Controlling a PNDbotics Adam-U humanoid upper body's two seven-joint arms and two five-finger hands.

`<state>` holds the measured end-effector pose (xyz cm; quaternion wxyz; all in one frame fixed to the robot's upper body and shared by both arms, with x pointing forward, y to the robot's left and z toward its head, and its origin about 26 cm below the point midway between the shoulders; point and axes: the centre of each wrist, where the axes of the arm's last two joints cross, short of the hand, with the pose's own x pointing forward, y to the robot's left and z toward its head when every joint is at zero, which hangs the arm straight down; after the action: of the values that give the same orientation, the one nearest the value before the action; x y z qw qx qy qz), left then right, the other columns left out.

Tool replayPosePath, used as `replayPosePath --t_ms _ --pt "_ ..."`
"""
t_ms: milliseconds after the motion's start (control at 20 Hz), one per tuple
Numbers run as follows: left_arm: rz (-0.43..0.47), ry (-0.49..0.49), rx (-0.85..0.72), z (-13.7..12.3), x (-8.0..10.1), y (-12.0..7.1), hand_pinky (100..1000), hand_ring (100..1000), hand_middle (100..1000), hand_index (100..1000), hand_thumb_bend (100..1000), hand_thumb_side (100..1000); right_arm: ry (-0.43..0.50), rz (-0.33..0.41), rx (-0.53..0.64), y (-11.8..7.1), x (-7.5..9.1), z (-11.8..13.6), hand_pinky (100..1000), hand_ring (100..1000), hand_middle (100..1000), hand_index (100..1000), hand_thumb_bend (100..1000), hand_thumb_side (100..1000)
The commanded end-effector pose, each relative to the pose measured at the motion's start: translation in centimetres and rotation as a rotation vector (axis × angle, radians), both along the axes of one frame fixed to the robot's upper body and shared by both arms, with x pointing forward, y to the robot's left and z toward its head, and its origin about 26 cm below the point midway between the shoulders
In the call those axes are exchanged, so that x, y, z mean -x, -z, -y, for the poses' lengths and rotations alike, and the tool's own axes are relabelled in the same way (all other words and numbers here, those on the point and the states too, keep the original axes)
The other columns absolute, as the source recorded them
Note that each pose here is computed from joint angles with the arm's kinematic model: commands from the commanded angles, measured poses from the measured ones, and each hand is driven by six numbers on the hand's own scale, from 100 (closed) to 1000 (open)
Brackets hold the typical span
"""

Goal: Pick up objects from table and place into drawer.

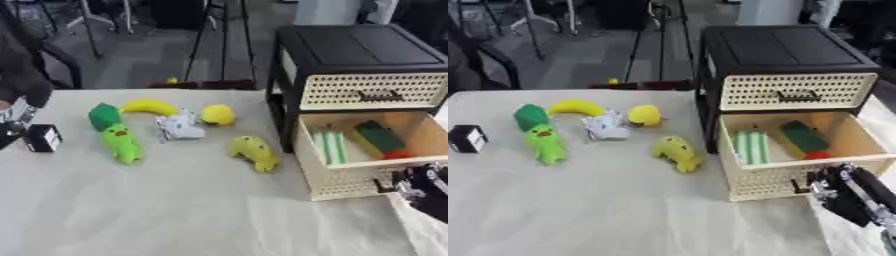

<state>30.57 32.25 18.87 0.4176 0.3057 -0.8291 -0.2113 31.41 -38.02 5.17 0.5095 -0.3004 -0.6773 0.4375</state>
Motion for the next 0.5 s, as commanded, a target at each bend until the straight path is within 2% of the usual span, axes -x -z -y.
replayPosePath --t_ms 50,200,500 --pt "0.010 0.002 -0.047 -0.2 -0.2 -1.0 695 434 581 745 667 781 0.006 0.109 -0.049 -1.7 0.1 0.2 100 100 100 574 100 845" --pt "-0.007 0.013 -0.061 -0.1 -0.6 -0.8 695 431 581 745 665 784 0.024 0.174 -0.092 -2.2 0.5 0.4 100 100 100 573 100 832" --pt "-0.066 0.013 -0.127 -0.1 -2.1 -0.2 690 424 582 747 667 794 0.024 0.245 -0.127 -3.3 0.8 0.2 100 100 100 572 100 812"
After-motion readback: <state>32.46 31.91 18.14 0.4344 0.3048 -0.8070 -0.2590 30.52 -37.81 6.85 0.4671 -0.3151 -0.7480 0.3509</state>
